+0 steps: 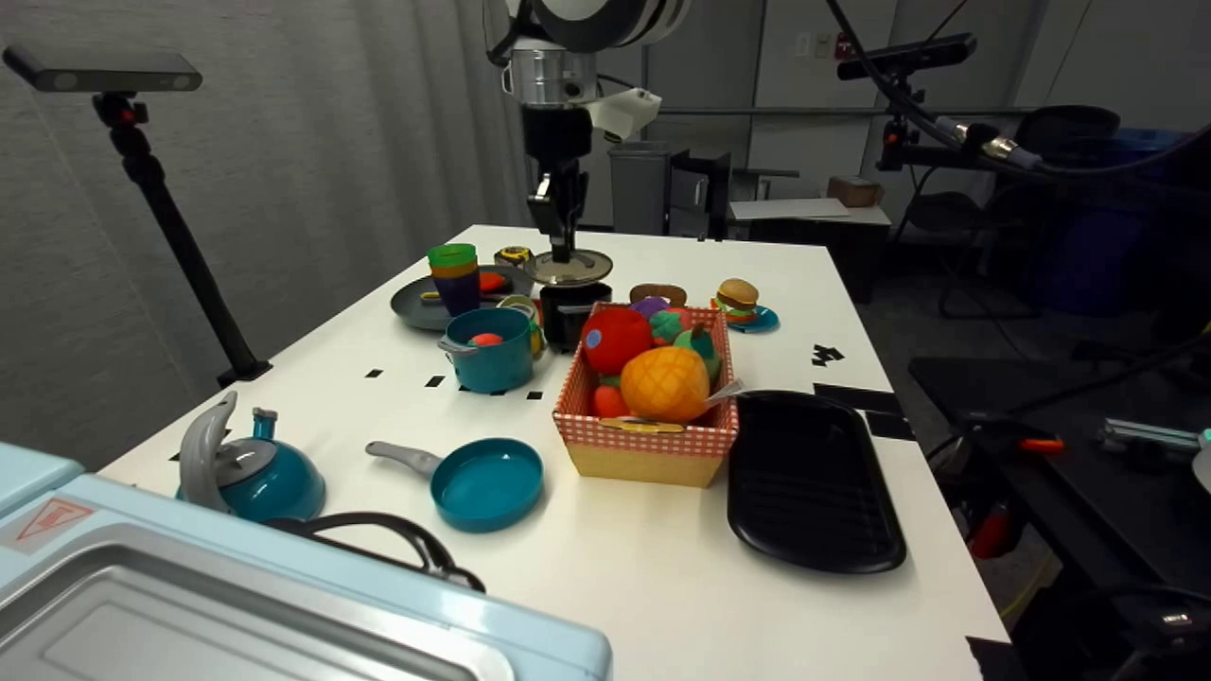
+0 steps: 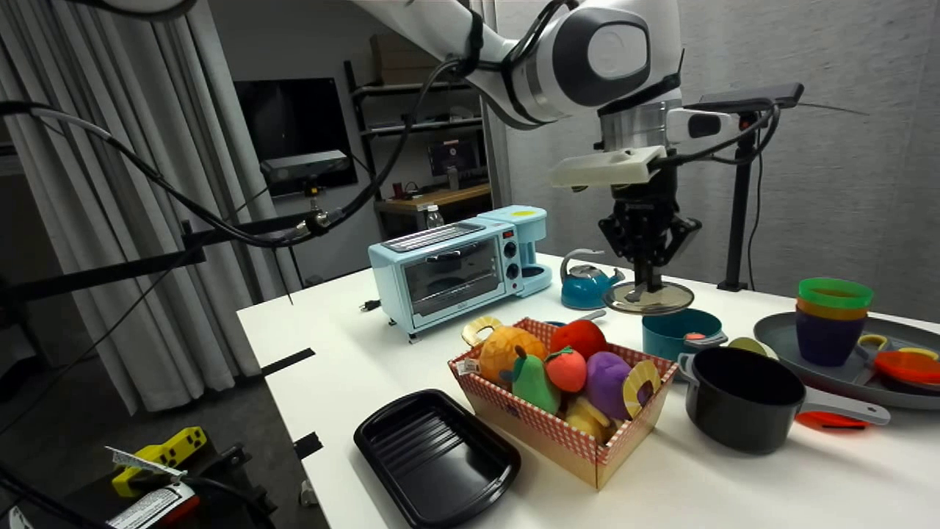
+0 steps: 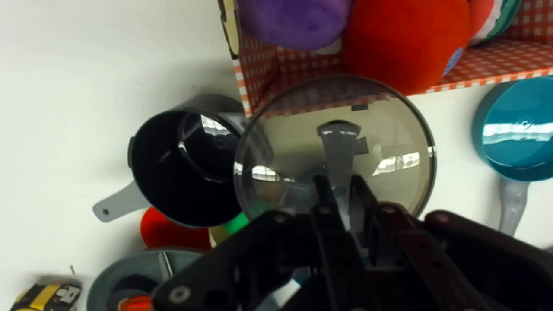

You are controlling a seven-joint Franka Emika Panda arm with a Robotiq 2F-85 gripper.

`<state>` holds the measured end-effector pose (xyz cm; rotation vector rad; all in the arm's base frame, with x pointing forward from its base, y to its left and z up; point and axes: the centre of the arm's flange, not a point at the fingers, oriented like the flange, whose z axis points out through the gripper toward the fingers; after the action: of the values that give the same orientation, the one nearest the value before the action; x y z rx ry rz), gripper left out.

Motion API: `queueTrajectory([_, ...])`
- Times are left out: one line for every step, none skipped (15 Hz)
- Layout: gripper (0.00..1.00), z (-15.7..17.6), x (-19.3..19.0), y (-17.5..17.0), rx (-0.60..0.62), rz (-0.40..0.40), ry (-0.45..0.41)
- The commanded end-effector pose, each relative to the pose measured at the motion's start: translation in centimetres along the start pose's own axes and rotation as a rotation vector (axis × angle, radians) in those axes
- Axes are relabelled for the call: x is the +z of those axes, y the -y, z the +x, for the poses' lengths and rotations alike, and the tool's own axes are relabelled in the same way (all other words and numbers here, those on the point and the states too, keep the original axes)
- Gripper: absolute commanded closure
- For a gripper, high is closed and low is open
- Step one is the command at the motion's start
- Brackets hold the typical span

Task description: Move the lid from the blue pan to the black pot

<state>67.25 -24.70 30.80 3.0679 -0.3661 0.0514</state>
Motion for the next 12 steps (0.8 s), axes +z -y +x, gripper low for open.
queueTrajectory([0.96,0.5,1.8,-2.2,0.112,0.007,-0.004])
queueTrajectory([0.96,0.6,2.4,-2.7,0.134,-0.002,0.001])
queueTrajectory([0.96,0.9,3.0,-3.2,0.156,0.002,0.010])
queueTrajectory([0.96,1.2,3.6,-3.5,0.182,0.002,0.020])
queueTrajectory([0.96,1.6,4.3,-3.7,0.199,0.005,0.031])
queueTrajectory([0.96,2.0,4.9,-3.9,0.213,0.008,0.040])
queueTrajectory([0.96,2.3,5.4,-4.0,0.225,0.012,0.044])
queueTrajectory([0.96,2.7,5.7,-4.2,0.243,0.013,0.043])
queueTrajectory([0.96,3.2,6.0,-4.5,0.267,0.013,0.040])
queueTrajectory([0.96,3.6,6.2,-4.8,0.288,0.017,0.038])
queueTrajectory([0.96,4.1,6.3,-5.2,0.313,0.019,0.032])
queueTrajectory([0.96,4.5,6.3,-5.6,0.335,0.023,0.027])
